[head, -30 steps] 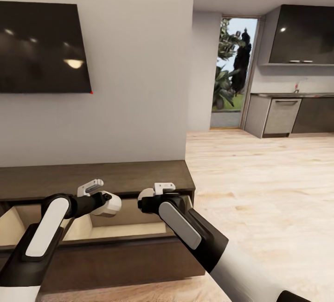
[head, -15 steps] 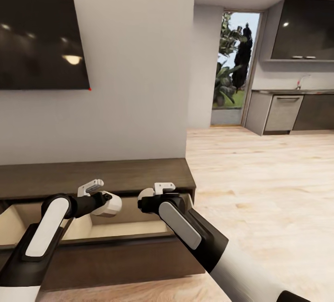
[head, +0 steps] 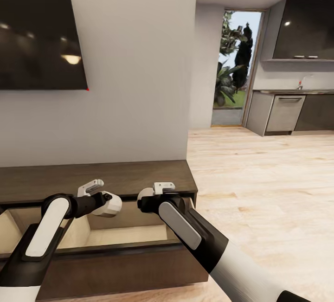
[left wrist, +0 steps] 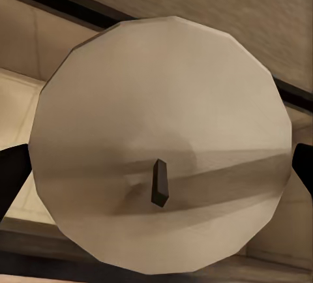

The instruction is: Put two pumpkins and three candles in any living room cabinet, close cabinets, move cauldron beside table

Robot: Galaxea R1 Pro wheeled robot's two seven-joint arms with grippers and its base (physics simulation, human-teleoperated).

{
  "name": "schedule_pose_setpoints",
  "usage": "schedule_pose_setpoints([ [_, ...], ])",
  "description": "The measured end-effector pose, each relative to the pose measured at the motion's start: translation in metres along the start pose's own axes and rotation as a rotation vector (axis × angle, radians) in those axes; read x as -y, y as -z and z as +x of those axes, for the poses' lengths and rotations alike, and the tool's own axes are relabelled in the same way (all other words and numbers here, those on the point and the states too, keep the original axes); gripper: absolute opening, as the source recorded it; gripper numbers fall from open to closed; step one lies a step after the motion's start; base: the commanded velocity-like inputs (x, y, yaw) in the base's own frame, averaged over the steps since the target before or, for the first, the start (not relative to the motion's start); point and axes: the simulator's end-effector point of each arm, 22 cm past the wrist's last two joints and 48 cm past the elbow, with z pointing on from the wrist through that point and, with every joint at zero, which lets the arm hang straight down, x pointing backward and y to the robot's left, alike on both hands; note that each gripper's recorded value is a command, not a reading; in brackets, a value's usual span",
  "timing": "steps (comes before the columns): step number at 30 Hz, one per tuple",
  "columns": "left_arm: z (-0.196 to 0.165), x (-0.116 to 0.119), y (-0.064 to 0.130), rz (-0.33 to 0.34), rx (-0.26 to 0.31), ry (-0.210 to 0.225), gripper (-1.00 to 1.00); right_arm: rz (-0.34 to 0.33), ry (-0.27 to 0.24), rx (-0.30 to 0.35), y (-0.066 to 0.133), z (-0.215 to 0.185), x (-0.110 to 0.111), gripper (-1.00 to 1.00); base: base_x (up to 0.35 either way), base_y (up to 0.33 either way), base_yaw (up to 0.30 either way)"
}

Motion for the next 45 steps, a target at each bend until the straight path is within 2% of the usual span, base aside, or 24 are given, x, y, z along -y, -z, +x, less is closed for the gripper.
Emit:
schedule_pose_setpoints([
  [10,0.0,0.0,0.0,0.001,0.0,0.0,-1.0,0.001,-0.006,-0.003,0.0,0.0,0.0,-1.0,0.014,0.0,0.0],
  [26,0.0,0.001,0.0,0.003,-0.001,0.001,-1.0,-0.003,-0.001,-0.011,0.0,0.002,0.0,-1.0,0.201,0.0,0.0],
  [34,0.0,0.0,0.0,0.001,-0.001,0.001,-1.0,-0.005,0.053,-0.089,0.0,0.018,0.003,-1.0,0.013,0.0,0.0],
  [38,0.0,0.0,0.0,-0.001,0.0,0.002,-1.0,-0.017,0.044,-0.118,-0.002,0.025,0.001,-1.0,0.0,0.0,0.0],
  [45,0.01,-0.005,-0.013,-0.012,-0.028,0.003,-1.0,-0.024,0.025,-0.158,-0.013,0.039,0.005,-1.0,0.0,0.0,0.0],
])
